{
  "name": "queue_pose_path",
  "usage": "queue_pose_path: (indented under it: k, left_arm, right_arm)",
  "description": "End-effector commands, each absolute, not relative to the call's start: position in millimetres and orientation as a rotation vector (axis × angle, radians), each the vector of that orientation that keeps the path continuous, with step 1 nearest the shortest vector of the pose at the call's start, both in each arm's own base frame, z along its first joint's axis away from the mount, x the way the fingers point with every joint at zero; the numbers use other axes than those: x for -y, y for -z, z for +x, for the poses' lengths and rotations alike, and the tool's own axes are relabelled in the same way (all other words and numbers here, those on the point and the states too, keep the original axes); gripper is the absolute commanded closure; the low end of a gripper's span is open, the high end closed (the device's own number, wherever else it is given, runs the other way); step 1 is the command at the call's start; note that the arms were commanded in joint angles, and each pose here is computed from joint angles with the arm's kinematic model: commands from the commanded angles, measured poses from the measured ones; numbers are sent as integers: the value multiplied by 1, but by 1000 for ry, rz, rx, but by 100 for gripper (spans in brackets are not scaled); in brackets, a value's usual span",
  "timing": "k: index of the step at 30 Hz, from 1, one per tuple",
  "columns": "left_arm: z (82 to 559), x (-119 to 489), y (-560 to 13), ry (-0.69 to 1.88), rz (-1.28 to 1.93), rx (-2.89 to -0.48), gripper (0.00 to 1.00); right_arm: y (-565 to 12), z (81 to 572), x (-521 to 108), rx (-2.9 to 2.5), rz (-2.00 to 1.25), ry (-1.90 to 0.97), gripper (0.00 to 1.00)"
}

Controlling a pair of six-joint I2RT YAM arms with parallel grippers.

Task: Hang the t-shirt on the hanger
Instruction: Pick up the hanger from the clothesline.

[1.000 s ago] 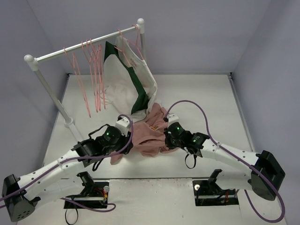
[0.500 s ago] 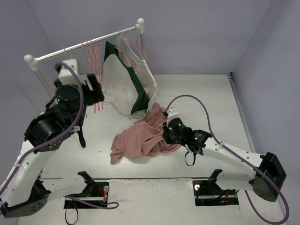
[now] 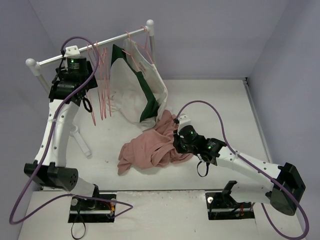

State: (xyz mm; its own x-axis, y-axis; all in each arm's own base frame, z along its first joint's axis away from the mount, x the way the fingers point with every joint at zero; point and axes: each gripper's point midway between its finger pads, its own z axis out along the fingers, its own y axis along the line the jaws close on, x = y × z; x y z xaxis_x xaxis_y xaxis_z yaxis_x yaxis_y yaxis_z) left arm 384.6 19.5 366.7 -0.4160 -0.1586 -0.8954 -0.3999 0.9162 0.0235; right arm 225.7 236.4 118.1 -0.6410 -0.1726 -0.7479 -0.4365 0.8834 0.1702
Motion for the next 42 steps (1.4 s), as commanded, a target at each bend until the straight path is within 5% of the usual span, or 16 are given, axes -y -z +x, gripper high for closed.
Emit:
queue_pose_path:
  k: [1,6,15,32,38,42]
  left_arm:
    - [395,-20,-384,-215,-397,-1966,38]
    - [407,-22,-375,-225,-388,-1991,53]
    - [402,-22,-385,-230,-351,-1970,99]
    - [334,-19,-468,-131,-273,-1770,100]
    - [289,-14,-439,-87,-257,-1848,100]
    - [245,-8,-369,-52,-254,-2026,100]
  right_arm:
    - [-152,234,-247,-2164,-386,-507,100]
    - [-152,232,-244,-2163,-365,-511,100]
    - [-151,233,-243,-2162,-359,-499,100]
    - [-150,238,-246,-2164,-395,-473,100]
    - [-151,240,-248,-2163,-404,-461,100]
    - [-153,246,-248,-2156,-406,-435,100]
